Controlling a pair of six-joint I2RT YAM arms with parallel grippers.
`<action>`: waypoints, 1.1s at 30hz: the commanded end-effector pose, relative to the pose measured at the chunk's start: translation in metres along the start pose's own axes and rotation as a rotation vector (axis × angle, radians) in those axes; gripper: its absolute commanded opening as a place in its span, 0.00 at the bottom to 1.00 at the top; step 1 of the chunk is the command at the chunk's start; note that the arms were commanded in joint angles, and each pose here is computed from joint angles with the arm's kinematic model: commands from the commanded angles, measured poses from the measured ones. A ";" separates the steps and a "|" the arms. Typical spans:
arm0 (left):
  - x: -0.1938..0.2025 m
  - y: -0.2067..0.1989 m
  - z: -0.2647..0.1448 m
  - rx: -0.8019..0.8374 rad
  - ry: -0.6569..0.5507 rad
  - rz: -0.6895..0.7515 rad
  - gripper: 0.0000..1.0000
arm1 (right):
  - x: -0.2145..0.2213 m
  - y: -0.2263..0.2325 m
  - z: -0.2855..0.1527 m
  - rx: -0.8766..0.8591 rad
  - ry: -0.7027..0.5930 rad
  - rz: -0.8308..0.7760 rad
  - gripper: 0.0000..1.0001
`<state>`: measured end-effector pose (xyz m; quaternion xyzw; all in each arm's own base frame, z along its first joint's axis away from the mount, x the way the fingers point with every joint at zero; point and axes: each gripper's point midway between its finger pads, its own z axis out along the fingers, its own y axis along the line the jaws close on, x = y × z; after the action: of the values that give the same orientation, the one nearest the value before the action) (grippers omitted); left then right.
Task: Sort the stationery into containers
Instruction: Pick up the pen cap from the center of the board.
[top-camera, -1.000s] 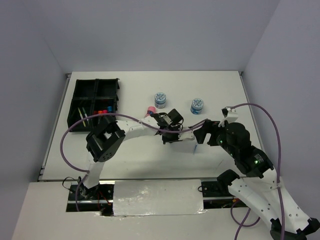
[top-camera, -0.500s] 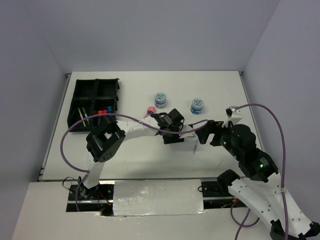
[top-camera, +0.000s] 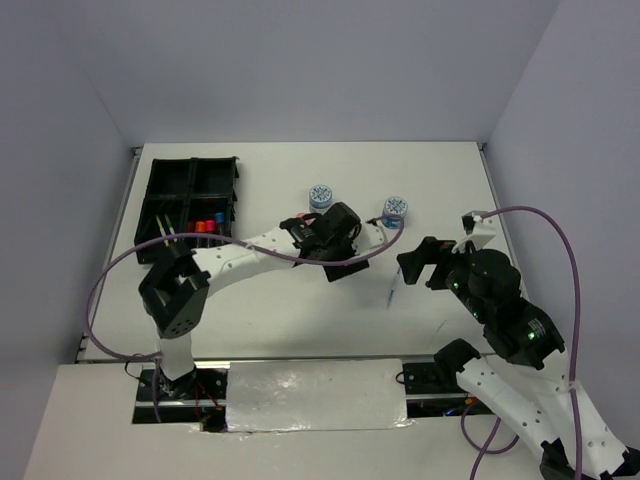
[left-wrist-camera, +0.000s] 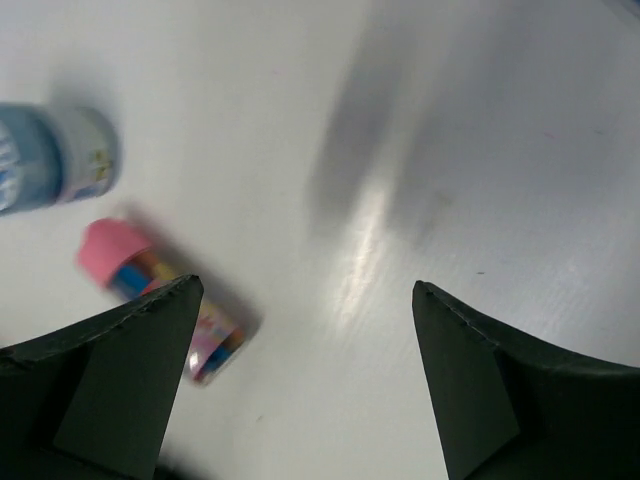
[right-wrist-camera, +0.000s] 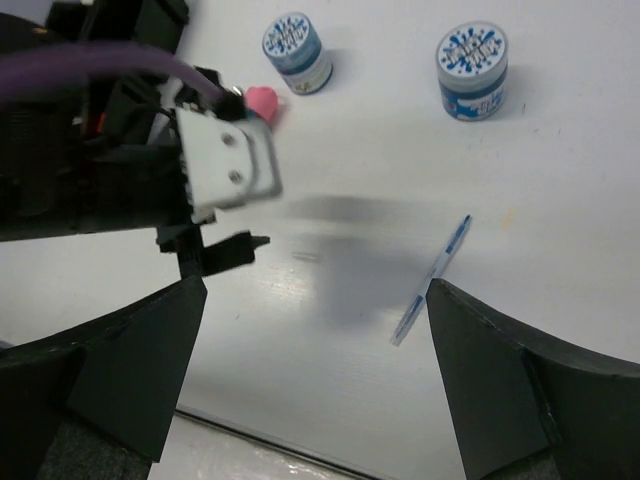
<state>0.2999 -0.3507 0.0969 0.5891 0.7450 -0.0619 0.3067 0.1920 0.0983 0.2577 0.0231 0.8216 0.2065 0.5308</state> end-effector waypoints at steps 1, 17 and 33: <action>-0.021 0.057 -0.050 -0.328 -0.072 -0.305 0.99 | -0.031 0.001 -0.016 0.013 -0.103 -0.001 1.00; 0.020 -0.015 -0.070 -0.368 -0.217 -2.000 0.99 | -0.029 -0.011 -0.007 0.114 -0.065 0.056 1.00; 0.024 -0.052 0.015 -0.794 0.187 -2.342 0.81 | -0.029 -0.009 -0.030 0.062 -0.081 0.027 1.00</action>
<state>0.2602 -0.3607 0.0667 -0.4243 0.8846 -0.0381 0.1896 0.1873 0.0765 0.2781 0.0697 0.8119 0.1835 0.5499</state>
